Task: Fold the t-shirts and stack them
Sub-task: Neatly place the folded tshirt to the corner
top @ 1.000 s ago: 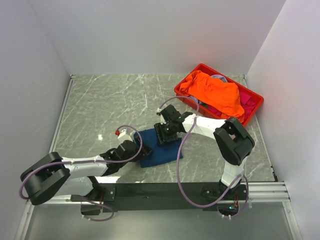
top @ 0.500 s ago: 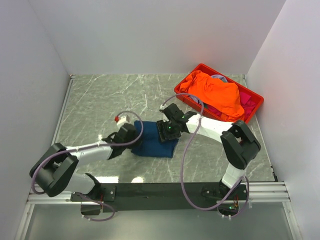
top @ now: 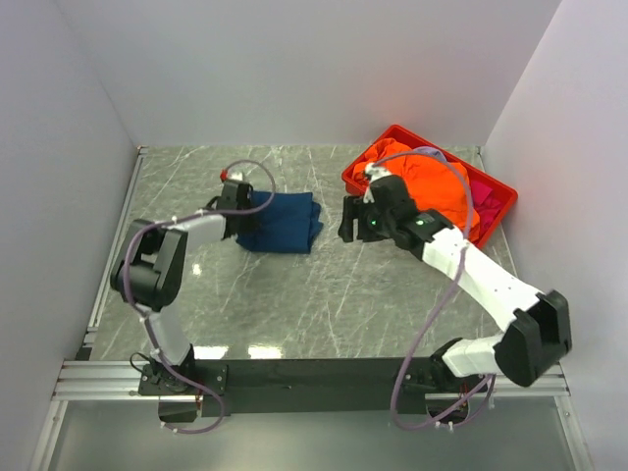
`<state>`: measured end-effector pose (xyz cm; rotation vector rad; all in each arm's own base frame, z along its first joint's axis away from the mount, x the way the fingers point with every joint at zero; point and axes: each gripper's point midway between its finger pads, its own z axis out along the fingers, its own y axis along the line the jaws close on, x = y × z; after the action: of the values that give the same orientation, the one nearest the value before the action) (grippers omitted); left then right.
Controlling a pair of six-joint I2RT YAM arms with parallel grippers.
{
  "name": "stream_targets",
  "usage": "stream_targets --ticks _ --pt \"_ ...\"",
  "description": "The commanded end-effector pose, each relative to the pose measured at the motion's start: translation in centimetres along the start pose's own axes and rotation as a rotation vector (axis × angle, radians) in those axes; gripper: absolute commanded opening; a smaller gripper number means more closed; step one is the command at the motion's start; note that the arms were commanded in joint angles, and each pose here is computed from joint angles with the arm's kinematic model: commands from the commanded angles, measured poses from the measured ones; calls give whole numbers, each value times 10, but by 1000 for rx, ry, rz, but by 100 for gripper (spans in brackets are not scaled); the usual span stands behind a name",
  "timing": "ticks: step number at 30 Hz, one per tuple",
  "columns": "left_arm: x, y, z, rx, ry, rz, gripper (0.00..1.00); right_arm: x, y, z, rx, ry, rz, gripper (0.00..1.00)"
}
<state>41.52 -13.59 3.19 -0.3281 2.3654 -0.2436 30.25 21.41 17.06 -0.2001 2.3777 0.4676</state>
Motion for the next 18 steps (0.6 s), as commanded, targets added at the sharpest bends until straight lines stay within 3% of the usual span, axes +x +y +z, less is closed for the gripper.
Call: stream_targets --ticks 1,13,18 --pt "-41 15 17 -3 -10 99 0 -33 -3 -27 -34 -124 8 77" --pt "-144 74 66 -99 21 213 0 -44 -35 -67 -123 -267 25 80" --pt "-150 101 92 -107 61 246 0 -42 -44 -74 -139 -281 30 80"
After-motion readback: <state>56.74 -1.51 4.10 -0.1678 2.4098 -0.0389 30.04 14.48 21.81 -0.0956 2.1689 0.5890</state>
